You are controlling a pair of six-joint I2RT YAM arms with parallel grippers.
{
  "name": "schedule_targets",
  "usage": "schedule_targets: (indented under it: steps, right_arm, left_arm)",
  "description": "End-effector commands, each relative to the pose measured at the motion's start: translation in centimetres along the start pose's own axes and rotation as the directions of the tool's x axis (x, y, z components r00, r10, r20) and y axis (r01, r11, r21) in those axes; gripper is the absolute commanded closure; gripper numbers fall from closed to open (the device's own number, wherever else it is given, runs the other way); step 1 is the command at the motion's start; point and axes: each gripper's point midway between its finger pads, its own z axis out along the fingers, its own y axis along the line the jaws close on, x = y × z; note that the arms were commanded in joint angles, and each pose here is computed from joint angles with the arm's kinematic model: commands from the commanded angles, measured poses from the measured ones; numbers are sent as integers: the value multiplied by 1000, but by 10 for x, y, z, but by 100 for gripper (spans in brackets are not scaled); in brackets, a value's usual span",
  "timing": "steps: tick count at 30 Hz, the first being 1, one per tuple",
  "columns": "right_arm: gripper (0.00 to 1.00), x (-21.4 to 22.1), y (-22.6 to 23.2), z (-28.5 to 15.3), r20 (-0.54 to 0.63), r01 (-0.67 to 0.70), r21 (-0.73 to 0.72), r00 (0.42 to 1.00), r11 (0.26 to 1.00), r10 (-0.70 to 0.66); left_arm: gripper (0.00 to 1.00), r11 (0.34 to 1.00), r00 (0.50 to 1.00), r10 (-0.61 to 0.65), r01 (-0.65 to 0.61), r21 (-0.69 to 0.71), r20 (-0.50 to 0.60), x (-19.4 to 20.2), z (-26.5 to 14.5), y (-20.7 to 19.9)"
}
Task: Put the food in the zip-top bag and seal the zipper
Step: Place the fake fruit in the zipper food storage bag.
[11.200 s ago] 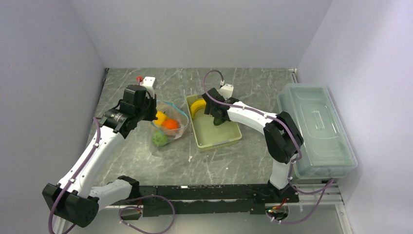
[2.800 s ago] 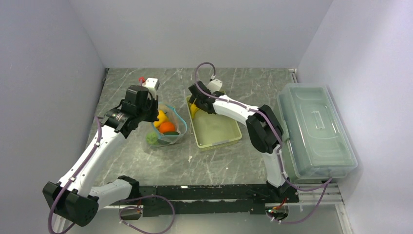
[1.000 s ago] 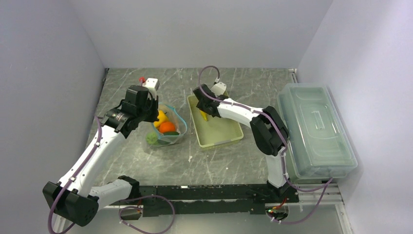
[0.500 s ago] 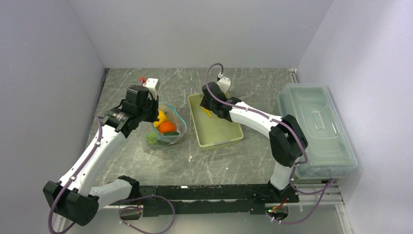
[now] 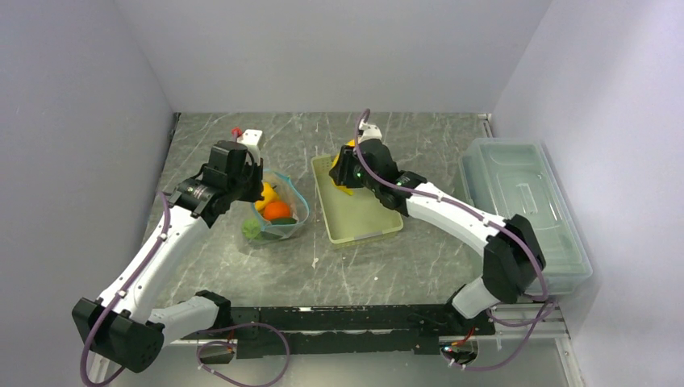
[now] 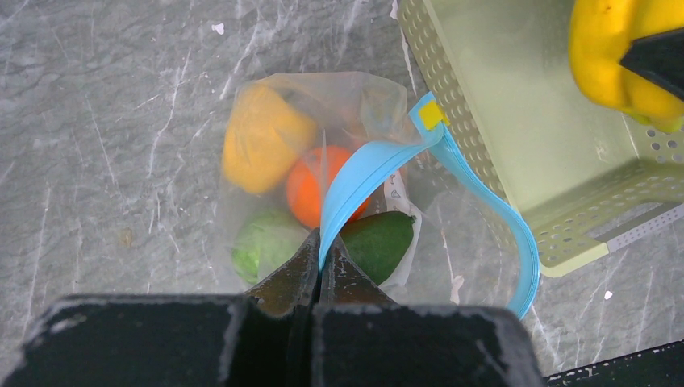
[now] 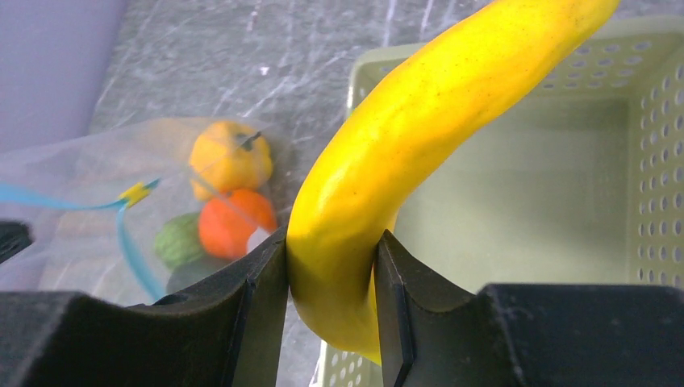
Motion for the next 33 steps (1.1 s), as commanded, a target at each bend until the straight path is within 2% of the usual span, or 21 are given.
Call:
schedule_targets:
  steps: [1,4,10,19,24,29,33]
  right_arm:
    - [100,-25,23,-27,69,100,-126,993,987,-92]
    - [100,-27,30,-42,86,140,-182,988,973,-126]
    - [100,-21,59,-75,70,246,-384,969,890,-238]
    - [100,-5,91,-126,28,289,-640,935,712,-355]
    - [100,-1,103,-153,5,263,-722,927,640,-376]
    - [100,11,120,-176,-57,165,-832,925,530,-376]
    - [100,17,126,-179,-125,82,-860,923,504,-365]
  left_arm:
    - [100,1000,1000,15,-16,13,26,-7,-1,-3]
    - [100,1000,999,14,-15,16,32,-8,-3,-3]
    - [100,1000,999,14,-15,23,37,-9,-4,-4]
    - [100,999,999,18,-19,29,45,-10,-8,-6]
    - [100,999,999,19,-21,35,46,-10,-8,-7]
    - [100,999,998,22,-24,46,50,-10,-9,-9]
    - [100,998,998,26,-28,56,50,-10,-10,-12]
